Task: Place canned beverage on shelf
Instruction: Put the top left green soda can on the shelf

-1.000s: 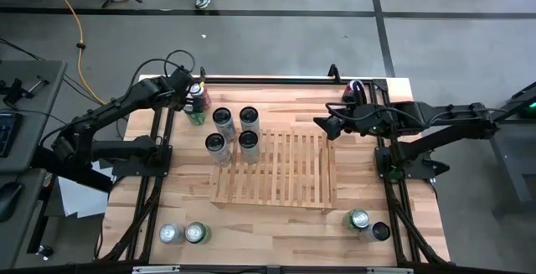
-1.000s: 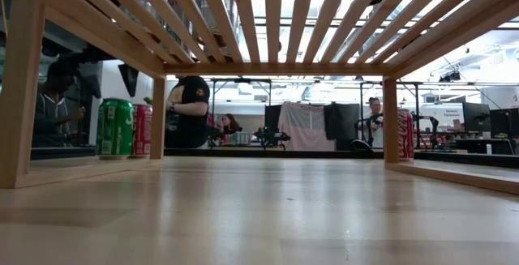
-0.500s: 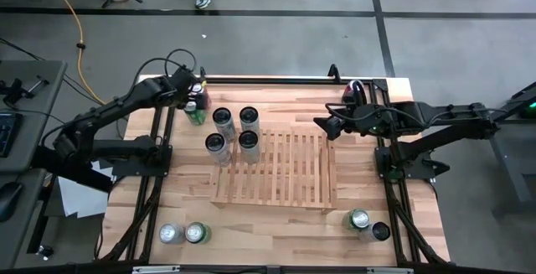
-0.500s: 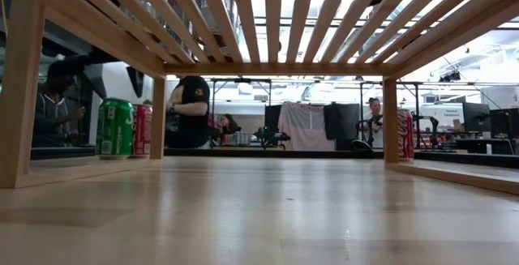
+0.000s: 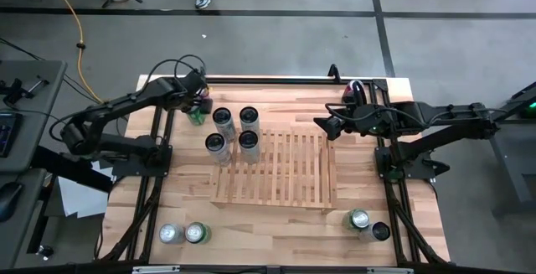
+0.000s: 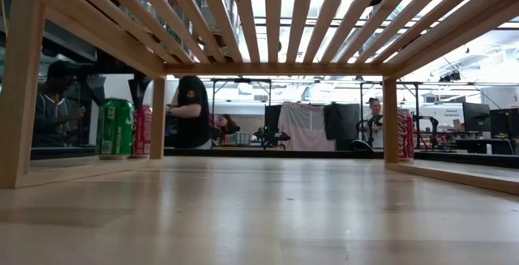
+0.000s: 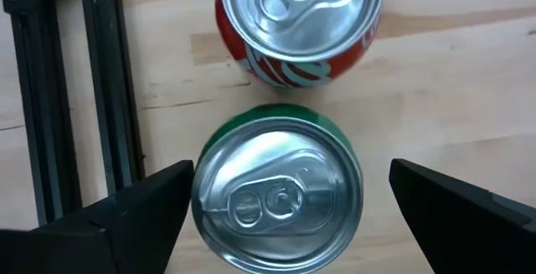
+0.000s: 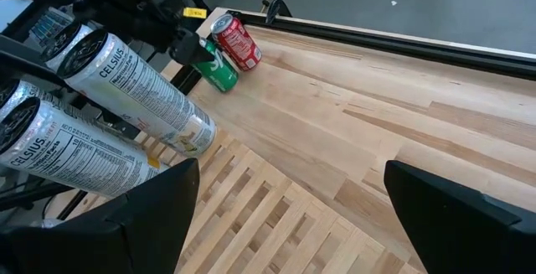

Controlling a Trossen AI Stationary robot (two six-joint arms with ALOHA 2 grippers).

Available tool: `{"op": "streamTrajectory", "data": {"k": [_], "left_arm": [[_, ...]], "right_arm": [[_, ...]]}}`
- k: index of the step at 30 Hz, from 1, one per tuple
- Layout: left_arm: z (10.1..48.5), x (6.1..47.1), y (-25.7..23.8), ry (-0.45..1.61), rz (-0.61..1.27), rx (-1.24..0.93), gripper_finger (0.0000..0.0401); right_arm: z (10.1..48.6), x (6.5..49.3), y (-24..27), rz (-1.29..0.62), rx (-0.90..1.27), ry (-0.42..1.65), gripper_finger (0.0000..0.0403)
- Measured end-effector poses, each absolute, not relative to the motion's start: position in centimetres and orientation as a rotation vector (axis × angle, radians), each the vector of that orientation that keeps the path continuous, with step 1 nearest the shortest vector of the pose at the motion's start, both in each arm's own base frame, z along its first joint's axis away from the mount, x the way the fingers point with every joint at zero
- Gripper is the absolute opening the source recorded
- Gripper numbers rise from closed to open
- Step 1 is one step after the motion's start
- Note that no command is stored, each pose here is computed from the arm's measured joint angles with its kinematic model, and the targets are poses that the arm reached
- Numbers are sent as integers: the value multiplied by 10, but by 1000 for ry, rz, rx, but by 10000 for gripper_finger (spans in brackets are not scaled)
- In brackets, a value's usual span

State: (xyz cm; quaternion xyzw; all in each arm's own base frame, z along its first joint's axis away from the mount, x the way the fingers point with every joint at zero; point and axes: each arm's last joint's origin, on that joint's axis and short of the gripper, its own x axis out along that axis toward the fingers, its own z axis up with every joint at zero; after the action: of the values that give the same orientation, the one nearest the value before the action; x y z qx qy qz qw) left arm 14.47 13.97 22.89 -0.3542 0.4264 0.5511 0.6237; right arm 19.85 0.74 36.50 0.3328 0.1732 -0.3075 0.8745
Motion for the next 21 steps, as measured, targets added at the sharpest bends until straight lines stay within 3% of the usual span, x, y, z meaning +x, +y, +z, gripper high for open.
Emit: {"op": "streamTrajectory", "data": {"k": [9, 12, 16, 21], "left_arm": [[221, 148, 141, 1055, 1281, -779, 382], [221, 148, 141, 1069, 1267, -762, 353], [227, 143, 136, 1064, 1244, -746, 283], [265, 126, 121, 1025, 1225, -721, 281]], "right_arm": [[365, 199, 7, -642, 695, 362, 365], [365, 199, 7, -643, 700, 360, 365], [365, 199, 7, -643, 702, 360, 365], [365, 199, 7, -643, 702, 360, 365]]}}
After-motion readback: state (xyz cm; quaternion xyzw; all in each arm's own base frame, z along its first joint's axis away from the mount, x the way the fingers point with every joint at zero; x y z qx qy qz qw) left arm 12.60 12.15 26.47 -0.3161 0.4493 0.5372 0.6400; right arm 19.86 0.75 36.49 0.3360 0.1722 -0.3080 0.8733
